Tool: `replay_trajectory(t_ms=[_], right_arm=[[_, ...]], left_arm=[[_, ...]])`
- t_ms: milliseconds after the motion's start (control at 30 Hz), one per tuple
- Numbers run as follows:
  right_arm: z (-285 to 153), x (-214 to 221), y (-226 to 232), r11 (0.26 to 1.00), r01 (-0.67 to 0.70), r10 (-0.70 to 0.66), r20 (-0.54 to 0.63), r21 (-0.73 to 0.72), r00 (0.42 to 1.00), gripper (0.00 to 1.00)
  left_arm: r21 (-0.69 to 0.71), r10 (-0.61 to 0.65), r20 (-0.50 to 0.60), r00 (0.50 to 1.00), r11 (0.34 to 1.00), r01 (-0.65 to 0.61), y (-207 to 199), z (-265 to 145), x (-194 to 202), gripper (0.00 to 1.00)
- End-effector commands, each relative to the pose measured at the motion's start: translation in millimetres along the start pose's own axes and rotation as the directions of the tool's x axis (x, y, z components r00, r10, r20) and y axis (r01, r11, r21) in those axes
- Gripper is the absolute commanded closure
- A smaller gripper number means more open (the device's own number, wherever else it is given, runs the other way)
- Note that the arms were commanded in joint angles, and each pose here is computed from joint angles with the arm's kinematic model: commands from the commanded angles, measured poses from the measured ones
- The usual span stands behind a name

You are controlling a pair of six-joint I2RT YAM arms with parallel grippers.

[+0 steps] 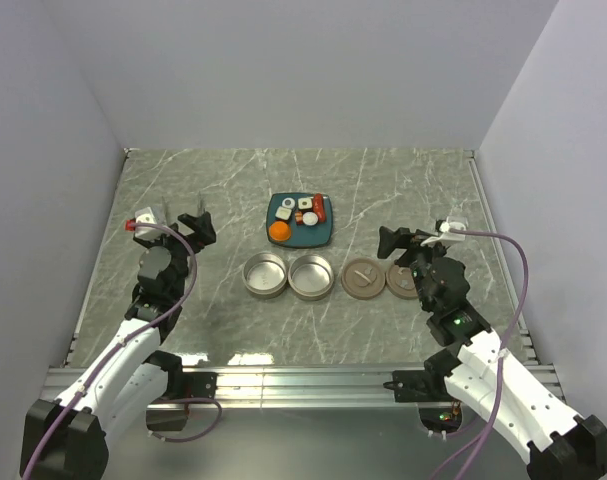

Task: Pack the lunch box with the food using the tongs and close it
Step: Grab the clamp with the left arm

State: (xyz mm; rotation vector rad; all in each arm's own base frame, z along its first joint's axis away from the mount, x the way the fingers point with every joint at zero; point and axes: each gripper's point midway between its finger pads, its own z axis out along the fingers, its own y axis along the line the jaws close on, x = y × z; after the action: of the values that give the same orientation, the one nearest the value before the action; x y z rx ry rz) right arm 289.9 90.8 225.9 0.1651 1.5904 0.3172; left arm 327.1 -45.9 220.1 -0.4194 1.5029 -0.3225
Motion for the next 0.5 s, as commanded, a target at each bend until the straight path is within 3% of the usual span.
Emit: replay_trajectory(t_ms=[0,233,467], right_arm=[[-1,-9,-2,1.0,-0.014,0.014,0.048,0.005,0.999,0.0],[-1,-7,-1,1.0,-0.015,0.014,0.039,0.009,0.999,0.0],[0,-9,3,1.0,-0.022,0.023,0.049,-0.015,0.999,0.0]], left_arm=[[-0.015,-0.022,0.039,0.999,1.0,0.022,-5,3,-17,0.01],[-0.057,-0.025,0.016,1.0,0.998,0.026,1,6,-13,0.01],[-0.188,-0.052,-0.049,0.997,0.981,0.042,18,8,-2,0.01]])
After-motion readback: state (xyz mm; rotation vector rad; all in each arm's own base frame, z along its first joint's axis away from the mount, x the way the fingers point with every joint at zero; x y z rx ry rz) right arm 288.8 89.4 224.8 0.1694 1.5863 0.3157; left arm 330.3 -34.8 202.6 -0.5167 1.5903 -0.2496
